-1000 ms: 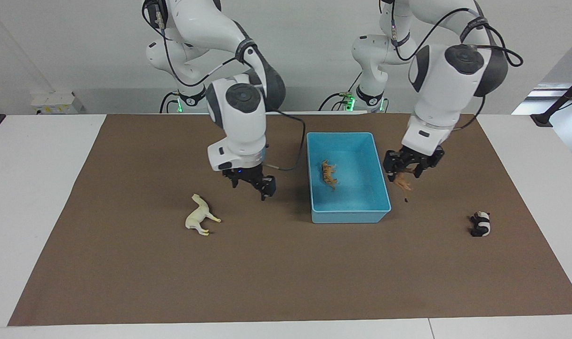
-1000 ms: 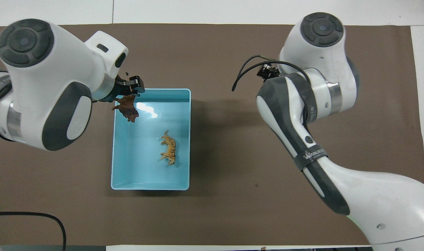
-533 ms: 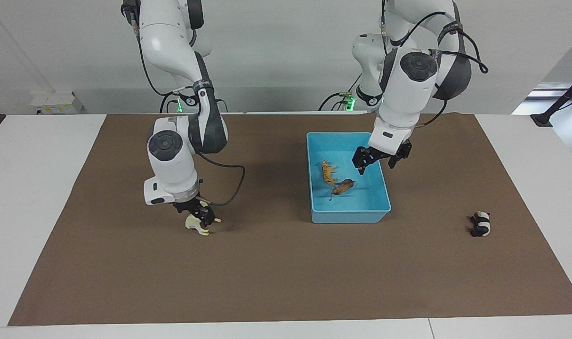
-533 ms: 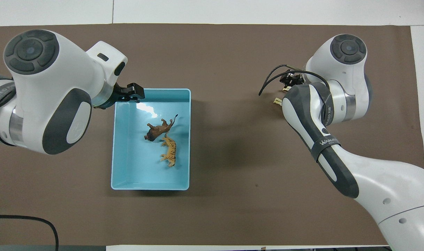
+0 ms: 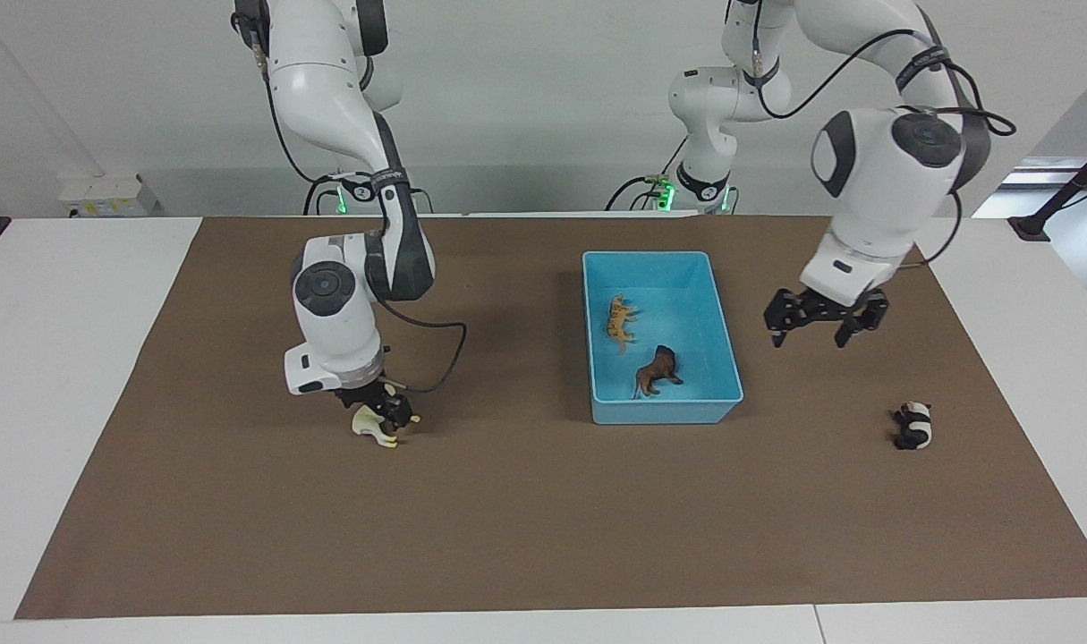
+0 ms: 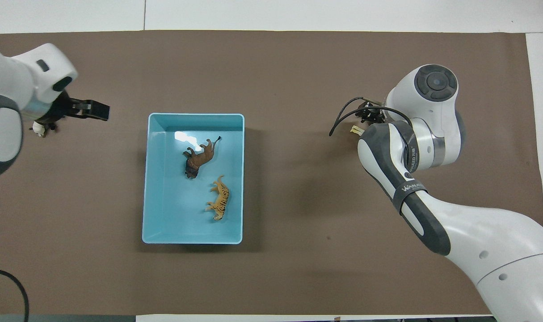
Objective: Put all toys into storage box
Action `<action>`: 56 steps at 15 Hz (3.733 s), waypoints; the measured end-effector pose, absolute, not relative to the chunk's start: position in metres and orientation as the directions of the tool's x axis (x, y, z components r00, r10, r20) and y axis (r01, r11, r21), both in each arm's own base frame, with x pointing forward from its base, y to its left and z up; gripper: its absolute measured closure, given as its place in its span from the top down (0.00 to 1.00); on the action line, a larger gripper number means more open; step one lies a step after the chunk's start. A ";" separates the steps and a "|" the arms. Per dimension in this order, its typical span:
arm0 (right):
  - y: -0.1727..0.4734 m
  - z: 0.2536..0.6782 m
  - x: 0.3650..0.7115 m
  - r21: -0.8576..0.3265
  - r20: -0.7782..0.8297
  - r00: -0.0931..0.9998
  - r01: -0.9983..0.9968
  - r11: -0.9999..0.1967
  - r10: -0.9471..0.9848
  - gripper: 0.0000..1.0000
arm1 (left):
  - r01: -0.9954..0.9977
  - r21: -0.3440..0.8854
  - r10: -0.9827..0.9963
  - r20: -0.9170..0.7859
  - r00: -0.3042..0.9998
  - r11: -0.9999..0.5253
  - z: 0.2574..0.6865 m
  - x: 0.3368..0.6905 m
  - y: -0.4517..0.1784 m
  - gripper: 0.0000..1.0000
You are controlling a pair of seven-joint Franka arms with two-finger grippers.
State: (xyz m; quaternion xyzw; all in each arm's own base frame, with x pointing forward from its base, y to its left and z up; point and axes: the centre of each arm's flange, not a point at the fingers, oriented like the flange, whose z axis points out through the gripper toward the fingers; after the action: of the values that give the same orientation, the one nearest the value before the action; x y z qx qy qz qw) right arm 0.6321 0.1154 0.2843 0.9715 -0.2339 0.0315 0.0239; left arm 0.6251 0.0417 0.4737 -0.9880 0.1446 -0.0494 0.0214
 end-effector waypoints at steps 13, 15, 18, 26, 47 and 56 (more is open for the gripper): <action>0.199 0.382 0.637 0.085 -0.022 0.932 -0.359 -0.929 -0.362 0.41 | -0.385 -0.090 -0.392 0.076 0.917 -0.918 0.363 0.711 0.151 1.00; 0.254 0.444 0.628 0.069 -0.011 0.928 -0.371 -0.926 -0.372 0.41 | -0.393 -0.086 -0.399 0.069 0.915 -0.916 0.355 0.711 0.151 1.00; 0.387 0.511 0.578 -0.058 0.027 0.875 -0.481 -0.875 -0.483 0.41 | -0.405 -0.096 -0.411 0.064 0.909 -0.909 0.339 0.708 0.150 1.00; 0.527 0.469 0.529 -0.297 -0.017 0.852 -0.505 -0.811 -0.524 0.41 | -0.412 -0.109 -0.421 0.076 0.904 -0.905 0.300 0.691 0.165 1.00; 0.142 0.541 0.674 -0.165 0.032 0.854 -0.509 -0.845 -0.520 1.00 | -0.133 -0.062 -0.137 0.077 0.988 -0.989 0.442 0.710 0.014 0.41; -0.089 0.525 0.668 -0.104 0.055 0.991 -0.115 -0.988 -0.121 1.00 | 0.153 -0.071 0.152 0.011 0.988 -0.986 0.501 0.614 -0.220 0.41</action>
State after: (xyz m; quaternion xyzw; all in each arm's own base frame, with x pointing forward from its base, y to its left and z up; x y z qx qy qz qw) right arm 0.6682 -0.0892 0.5251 0.9965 -0.0593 0.0304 -0.0504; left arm 0.6141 -0.2199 0.5011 -0.9964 -0.0766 -0.0030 0.0357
